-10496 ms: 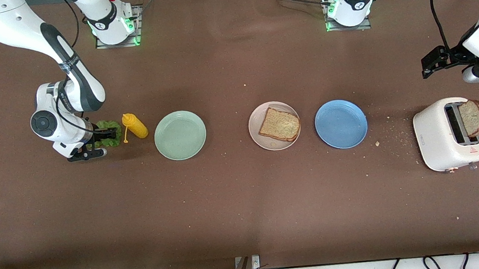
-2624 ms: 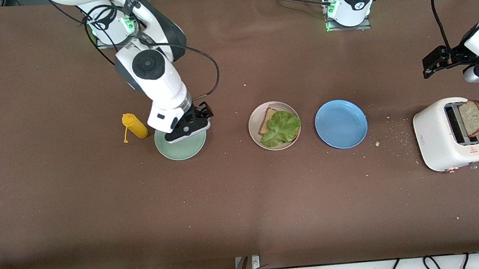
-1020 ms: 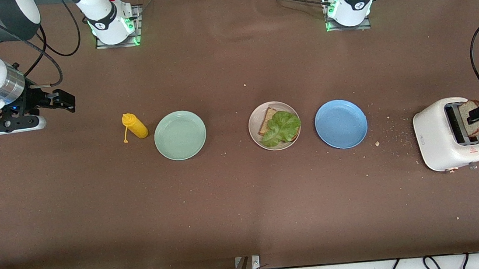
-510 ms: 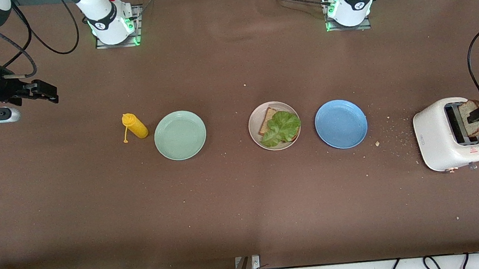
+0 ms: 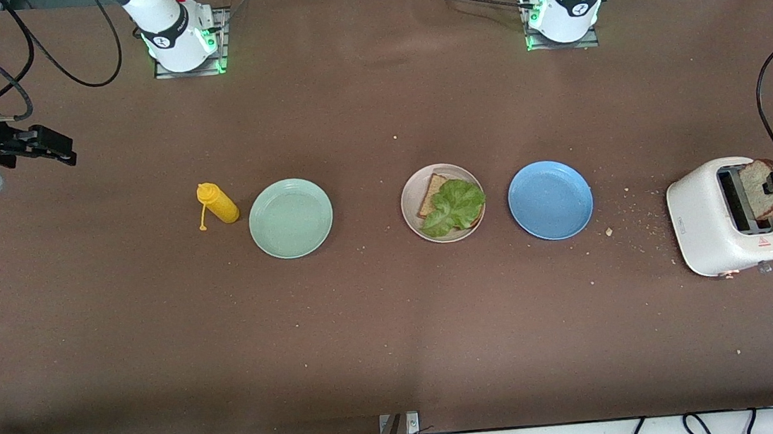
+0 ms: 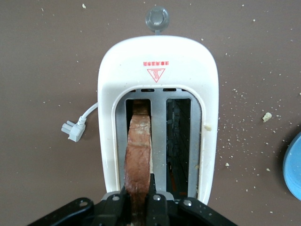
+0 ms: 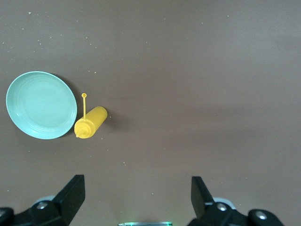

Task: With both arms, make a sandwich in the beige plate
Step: 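Grasp the toast slice with the left gripper and lift it out, then carry the toast with the left gripper and lay it on the lettuce, then open the left gripper and raise it away from the sandwich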

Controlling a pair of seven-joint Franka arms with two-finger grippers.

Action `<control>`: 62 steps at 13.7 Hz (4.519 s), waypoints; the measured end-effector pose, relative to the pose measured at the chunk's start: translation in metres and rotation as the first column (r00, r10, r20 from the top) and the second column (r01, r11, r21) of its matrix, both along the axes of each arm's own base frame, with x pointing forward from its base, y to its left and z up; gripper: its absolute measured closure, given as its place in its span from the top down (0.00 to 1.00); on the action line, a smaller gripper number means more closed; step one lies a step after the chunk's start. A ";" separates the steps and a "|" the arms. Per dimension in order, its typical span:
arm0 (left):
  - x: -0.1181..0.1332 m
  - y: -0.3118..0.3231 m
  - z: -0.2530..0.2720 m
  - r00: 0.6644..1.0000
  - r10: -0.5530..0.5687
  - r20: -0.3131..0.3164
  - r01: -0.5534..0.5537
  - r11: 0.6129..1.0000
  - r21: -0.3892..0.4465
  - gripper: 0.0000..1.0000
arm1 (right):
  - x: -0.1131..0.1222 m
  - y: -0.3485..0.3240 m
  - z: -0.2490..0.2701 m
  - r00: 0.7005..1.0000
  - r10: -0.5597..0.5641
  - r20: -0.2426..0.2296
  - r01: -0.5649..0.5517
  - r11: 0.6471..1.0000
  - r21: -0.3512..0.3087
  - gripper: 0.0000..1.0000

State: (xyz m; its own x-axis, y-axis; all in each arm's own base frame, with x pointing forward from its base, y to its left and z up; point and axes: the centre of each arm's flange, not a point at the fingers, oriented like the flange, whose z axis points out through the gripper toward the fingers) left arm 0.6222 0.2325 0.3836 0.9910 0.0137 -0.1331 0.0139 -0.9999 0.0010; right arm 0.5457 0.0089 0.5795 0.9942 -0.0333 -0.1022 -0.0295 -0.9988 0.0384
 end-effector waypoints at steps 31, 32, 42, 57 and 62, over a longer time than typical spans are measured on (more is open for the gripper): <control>0.011 -0.456 -0.083 0.901 -0.365 -0.235 0.076 0.666 -0.742 0.09 | 0.010 0.017 0.006 1.000 0.025 0.002 -0.025 1.000 0.009 1.00; 0.014 -0.459 -0.095 0.908 -0.360 -0.216 0.075 0.645 -0.761 0.09 | 0.011 0.017 0.006 1.000 0.025 0.002 -0.025 1.000 0.010 1.00; 0.006 -0.468 -0.181 0.912 -0.402 -0.083 0.182 0.575 -0.797 0.33 | 0.027 0.020 -0.011 0.999 0.030 0.024 -0.030 0.999 0.013 1.00; 0.034 -0.408 -0.094 0.856 -0.516 0.047 0.440 0.675 -0.593 1.00 | 0.027 0.019 -0.008 0.999 0.029 0.030 -0.029 0.999 0.013 1.00; 0.028 -0.369 0.022 0.883 -0.469 -0.010 0.439 0.835 -0.333 1.00 | 0.028 0.019 -0.007 0.999 0.028 0.036 -0.029 1.000 0.013 1.00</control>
State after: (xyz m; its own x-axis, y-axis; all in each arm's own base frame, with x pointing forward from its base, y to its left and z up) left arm 0.6503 -0.1367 0.4055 0.8595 -0.4915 -0.1402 -0.4263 -0.8407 0.3338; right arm 0.5738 0.0282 0.5724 0.9978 -0.0040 -0.0668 -0.0024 -0.9997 0.0239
